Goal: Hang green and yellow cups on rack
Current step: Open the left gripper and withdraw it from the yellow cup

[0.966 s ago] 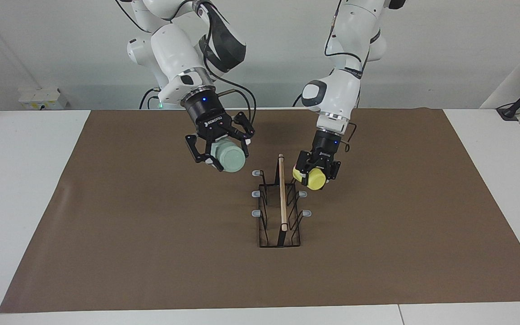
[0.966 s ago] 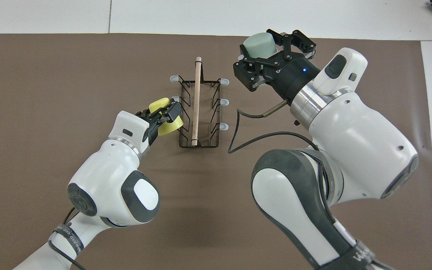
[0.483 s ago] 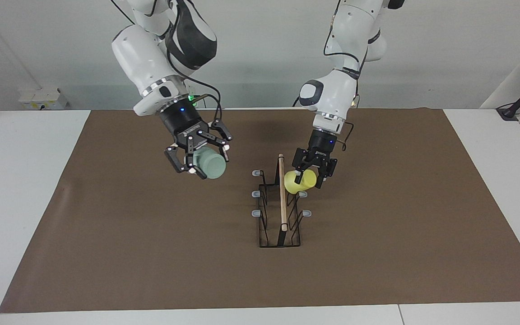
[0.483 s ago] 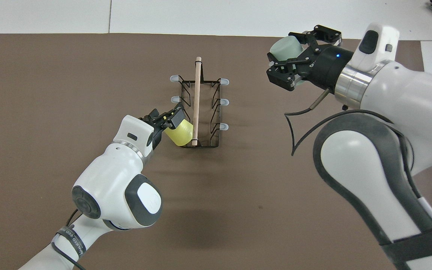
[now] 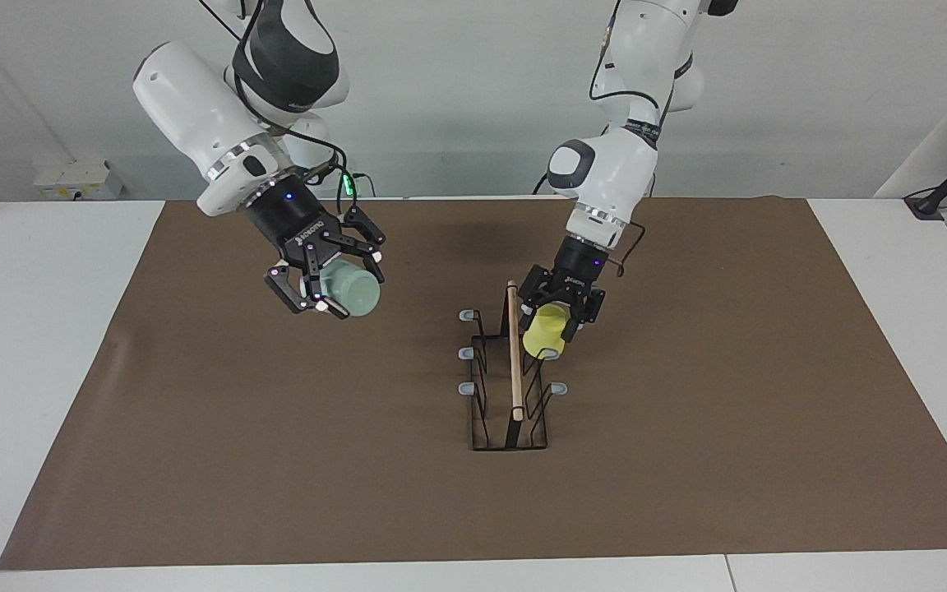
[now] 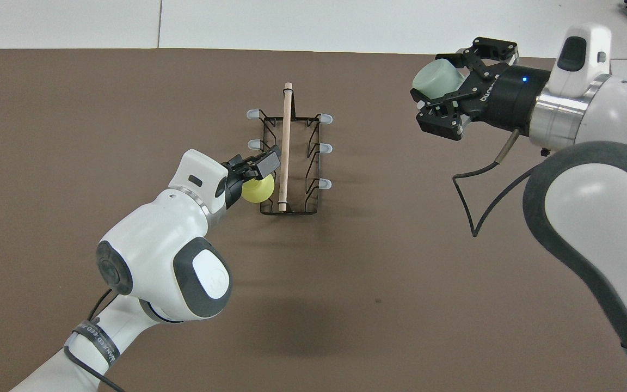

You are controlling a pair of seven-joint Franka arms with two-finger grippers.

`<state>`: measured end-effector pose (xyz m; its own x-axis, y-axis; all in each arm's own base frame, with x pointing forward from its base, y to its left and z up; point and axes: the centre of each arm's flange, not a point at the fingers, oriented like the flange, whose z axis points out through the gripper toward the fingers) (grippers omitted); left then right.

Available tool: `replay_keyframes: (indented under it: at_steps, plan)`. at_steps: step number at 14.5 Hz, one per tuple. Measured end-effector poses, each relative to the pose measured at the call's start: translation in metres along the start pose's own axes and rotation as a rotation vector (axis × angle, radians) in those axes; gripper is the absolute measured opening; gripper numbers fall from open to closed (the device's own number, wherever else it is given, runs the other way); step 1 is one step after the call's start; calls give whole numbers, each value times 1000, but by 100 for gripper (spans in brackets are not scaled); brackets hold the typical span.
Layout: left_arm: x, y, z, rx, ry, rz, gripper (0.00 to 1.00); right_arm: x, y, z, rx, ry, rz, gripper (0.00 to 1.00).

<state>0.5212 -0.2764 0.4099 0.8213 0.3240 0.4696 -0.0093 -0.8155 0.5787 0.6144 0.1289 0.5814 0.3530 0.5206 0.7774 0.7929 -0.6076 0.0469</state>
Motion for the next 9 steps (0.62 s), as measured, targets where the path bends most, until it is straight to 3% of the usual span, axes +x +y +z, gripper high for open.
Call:
replay_keyframes:
  at_steps: [7, 9]
  plan:
    - [88, -16, -23, -63, -157, -67, 100, -35, 50, -46, 70, -38, -77, 69]
    - [107, -27, -31, -37, -189, -21, 100, -42, 58, -56, 90, -24, -77, 69]
